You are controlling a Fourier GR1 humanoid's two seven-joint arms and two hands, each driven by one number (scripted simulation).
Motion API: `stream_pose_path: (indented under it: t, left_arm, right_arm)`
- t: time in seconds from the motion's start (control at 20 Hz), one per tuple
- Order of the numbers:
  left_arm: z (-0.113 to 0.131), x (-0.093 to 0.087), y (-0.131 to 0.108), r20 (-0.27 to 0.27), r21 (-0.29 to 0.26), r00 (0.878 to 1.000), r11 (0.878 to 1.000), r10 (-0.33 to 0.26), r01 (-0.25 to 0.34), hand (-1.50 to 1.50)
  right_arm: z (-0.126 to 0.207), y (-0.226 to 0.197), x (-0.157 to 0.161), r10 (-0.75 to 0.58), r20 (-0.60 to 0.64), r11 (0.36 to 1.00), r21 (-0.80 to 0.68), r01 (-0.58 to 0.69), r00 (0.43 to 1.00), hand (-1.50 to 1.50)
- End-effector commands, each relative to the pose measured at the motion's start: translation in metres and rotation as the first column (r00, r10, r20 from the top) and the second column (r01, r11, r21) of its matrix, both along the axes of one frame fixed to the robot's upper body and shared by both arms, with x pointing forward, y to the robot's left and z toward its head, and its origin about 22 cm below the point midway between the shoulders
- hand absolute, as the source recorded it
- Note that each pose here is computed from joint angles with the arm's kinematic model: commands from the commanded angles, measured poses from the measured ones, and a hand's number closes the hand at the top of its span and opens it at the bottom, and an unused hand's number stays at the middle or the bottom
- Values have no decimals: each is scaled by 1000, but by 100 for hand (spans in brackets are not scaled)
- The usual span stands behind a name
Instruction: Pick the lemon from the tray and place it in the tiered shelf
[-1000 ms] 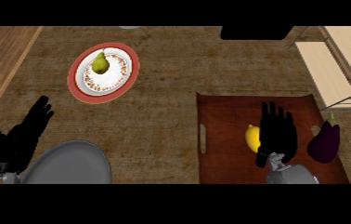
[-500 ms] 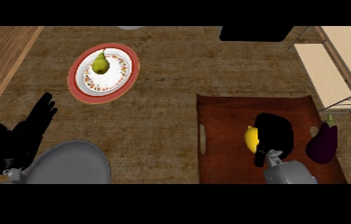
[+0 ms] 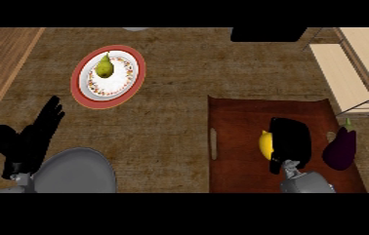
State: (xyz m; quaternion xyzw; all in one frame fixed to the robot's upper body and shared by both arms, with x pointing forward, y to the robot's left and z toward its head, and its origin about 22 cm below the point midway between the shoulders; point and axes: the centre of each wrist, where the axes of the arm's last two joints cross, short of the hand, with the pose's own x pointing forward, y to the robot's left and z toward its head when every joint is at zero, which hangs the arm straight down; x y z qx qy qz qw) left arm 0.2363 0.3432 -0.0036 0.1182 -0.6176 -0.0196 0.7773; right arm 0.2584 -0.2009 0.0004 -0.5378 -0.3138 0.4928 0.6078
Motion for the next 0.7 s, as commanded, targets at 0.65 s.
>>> stream_pose_path:
  t: [0.65]
  left_arm:
    - [14, 12, 0, 28, 14, 998, 998, -65, 64, 0]
  right_arm:
    - [152, -27, 136, -808, 315, 587, 376, 717, 497, 150]
